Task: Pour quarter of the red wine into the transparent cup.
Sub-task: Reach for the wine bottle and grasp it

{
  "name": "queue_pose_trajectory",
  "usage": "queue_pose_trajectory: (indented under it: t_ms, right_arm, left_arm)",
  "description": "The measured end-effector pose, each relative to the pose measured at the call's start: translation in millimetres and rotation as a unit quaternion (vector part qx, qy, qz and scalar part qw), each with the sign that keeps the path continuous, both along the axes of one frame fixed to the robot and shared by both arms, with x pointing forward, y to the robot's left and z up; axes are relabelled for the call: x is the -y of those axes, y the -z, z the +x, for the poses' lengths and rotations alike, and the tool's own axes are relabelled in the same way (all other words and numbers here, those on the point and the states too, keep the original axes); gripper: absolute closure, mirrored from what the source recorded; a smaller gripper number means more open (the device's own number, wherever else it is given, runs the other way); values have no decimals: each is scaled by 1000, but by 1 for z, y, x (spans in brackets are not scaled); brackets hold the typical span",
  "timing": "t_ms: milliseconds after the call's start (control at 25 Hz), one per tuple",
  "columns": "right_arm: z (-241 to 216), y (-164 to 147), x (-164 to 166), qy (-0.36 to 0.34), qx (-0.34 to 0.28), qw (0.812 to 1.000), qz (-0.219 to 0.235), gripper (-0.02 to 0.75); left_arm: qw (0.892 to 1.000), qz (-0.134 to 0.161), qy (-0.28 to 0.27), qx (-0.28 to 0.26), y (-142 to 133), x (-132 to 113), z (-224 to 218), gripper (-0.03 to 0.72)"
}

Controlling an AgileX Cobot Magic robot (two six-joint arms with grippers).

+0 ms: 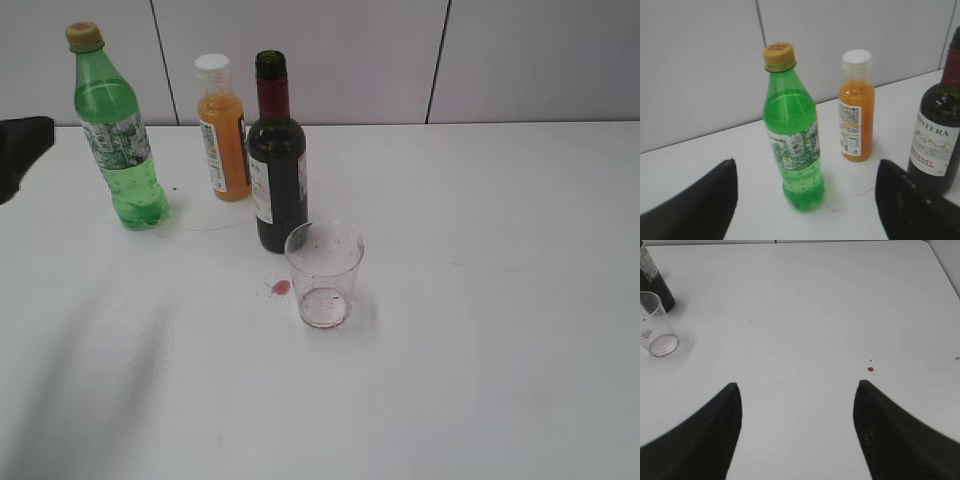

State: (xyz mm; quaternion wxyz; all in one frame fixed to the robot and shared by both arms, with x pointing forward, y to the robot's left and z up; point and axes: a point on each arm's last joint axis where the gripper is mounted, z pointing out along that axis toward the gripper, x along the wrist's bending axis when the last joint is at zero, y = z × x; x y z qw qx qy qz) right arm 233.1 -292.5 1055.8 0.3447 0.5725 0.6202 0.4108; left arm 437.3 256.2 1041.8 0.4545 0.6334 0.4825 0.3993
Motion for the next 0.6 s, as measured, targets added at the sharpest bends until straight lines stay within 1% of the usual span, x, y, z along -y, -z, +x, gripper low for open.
queue_pose_trajectory:
  t_ms: [80, 160, 280, 360, 480, 600]
  right_arm:
    - [0, 0, 0, 0, 0, 1000, 0, 176]
    - [0, 0, 0, 0, 0, 1000, 0, 176]
    - [0, 0, 0, 0, 0, 1000, 0, 176]
    - [0, 0, 0, 0, 0, 1000, 0, 176]
    - [0, 0, 0, 0, 0, 1000, 0, 176]
    - [0, 0, 0, 0, 0, 1000, 0, 176]
  left_arm:
    - [1000, 0, 7, 0, 13, 7, 16, 37]
    - [1000, -19, 15, 11, 25, 13, 32, 39]
    - [998, -46, 48, 18, 46, 21, 50, 41]
    - [995, -51, 84, 20, 61, 28, 57, 42]
    - [989, -48, 140, 26, 81, 37, 65, 45]
    - [983, -50, 177, 20, 100, 45, 73, 46]
